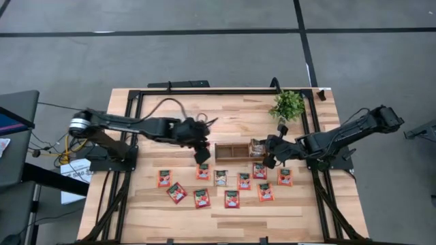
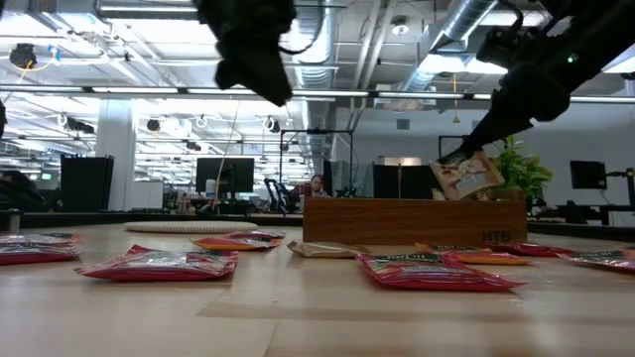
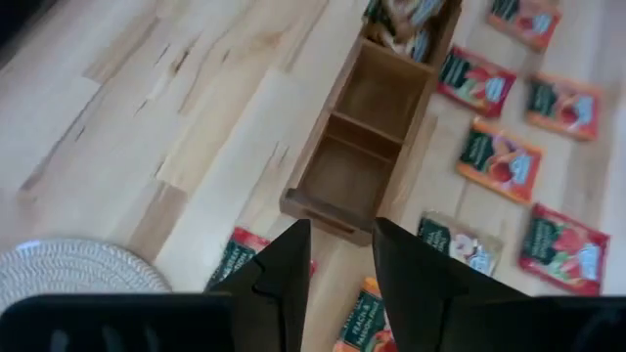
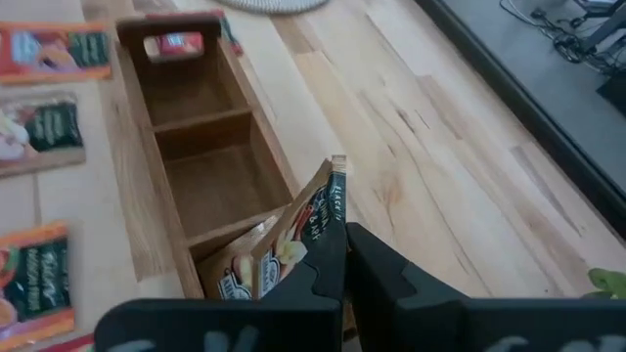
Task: Pick & Place Tea
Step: Put the yellow tea bag into the right section of the wooden organizer
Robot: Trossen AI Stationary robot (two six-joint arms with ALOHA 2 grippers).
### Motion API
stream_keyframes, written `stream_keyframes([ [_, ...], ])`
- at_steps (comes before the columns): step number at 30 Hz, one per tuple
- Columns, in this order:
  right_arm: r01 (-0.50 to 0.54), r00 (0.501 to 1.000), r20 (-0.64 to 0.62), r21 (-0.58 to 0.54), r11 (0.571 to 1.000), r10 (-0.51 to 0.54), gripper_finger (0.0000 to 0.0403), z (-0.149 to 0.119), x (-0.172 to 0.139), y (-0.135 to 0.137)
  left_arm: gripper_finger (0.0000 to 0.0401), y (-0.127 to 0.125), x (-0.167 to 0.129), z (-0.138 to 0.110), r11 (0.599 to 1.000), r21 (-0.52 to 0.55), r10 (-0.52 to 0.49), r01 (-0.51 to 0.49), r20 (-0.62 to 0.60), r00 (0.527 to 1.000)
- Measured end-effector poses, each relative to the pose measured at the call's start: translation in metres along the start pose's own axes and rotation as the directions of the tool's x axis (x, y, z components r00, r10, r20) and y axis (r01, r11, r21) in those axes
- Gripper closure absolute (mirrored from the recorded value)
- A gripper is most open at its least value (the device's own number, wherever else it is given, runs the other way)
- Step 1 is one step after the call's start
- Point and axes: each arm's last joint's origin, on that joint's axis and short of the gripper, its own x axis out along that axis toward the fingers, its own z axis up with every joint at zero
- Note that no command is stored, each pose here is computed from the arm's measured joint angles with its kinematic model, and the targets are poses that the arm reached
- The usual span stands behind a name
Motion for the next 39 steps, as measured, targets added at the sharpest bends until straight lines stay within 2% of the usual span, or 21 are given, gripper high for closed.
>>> stream_keyframes([
  [7, 0.035, 0.999, -0.034, 0.005, 0.999, -0.035, 0.0403, -0.001, 0.022, 0.006, 0.0296, 0.019, -0.030, -0.025, 0.996, -0.077, -0.033, 0.041, 0.097, 0.995],
  [12, 0.055, 0.997, -0.059, 0.006, 0.998, -0.054, 0.0403, -0.003, 0.029, 0.005, 0.0296, 0.025, -0.042, -0.032, 0.995, -0.087, -0.035, 0.044, 0.106, 0.994],
  [20, 0.046, 0.999, -0.025, 0.032, 0.998, -0.045, 0.0403, 0.001, 0.026, 0.004, 0.0296, 0.025, -0.042, -0.032, 0.996, -0.082, -0.035, 0.044, 0.107, 0.994],
  [39, 0.048, 0.998, -0.031, -0.019, 0.999, -0.048, 0.0403, 0.001, 0.027, 0.003, 0.0296, 0.025, -0.042, -0.032, 0.996, -0.075, -0.035, 0.043, 0.106, 0.994],
])
